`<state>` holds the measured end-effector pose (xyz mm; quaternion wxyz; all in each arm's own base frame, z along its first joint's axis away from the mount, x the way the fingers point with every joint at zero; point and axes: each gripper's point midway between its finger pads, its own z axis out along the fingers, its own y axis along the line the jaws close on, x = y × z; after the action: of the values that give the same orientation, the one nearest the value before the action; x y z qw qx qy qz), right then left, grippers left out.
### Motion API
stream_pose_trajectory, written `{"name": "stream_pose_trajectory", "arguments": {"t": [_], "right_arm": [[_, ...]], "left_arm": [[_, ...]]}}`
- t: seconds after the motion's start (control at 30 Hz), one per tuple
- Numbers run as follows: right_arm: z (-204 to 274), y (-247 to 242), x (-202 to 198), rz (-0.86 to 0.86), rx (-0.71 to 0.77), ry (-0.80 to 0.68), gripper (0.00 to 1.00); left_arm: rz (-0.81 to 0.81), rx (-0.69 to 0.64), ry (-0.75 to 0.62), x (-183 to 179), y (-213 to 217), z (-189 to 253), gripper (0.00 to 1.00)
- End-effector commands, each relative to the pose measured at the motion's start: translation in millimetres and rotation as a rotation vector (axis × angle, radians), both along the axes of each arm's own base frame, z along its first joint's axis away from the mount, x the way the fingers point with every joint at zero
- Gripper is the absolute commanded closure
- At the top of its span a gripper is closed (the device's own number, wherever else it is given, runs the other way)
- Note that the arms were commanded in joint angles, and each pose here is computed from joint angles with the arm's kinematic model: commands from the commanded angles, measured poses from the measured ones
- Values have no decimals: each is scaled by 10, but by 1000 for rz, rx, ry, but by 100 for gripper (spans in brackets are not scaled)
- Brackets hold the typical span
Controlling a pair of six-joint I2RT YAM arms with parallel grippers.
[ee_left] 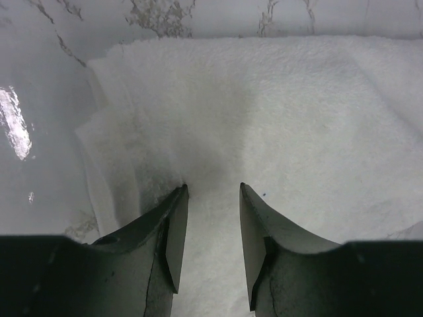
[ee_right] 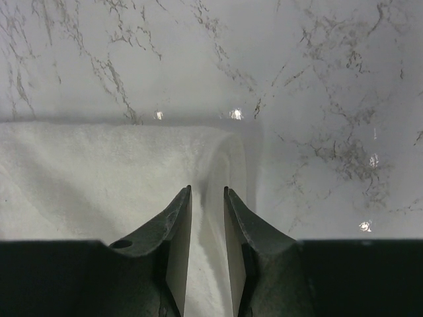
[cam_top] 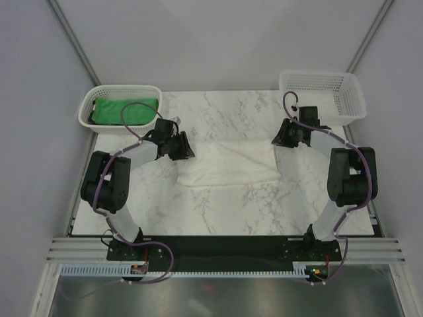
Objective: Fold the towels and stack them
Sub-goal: Fold the towel
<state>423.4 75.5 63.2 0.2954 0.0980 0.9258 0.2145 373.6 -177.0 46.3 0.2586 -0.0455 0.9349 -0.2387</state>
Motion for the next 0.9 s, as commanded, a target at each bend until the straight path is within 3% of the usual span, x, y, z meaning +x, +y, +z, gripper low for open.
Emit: {"name": "stream_pose_trajectory", "arguments": {"t": [0.0, 0.33, 0.43, 0.67, 0.87], "right_arm": [[36, -9, 133, 23, -11, -55, 67], [63, 22, 297, 44, -1, -89, 76], [87, 3, 355, 36, -11, -104, 100], [150, -60, 521, -7, -28, -159, 100], [170, -51, 573, -9, -25, -165, 100]], "left_arm": [[-6, 25, -85, 234, 28, 93, 55], [-11, 9, -80, 171, 22, 33, 56], [-5, 22, -76, 159, 47, 3, 56], [57, 63, -23, 93, 242, -199, 55], [40, 24, -45, 165, 170, -60, 55]]}}
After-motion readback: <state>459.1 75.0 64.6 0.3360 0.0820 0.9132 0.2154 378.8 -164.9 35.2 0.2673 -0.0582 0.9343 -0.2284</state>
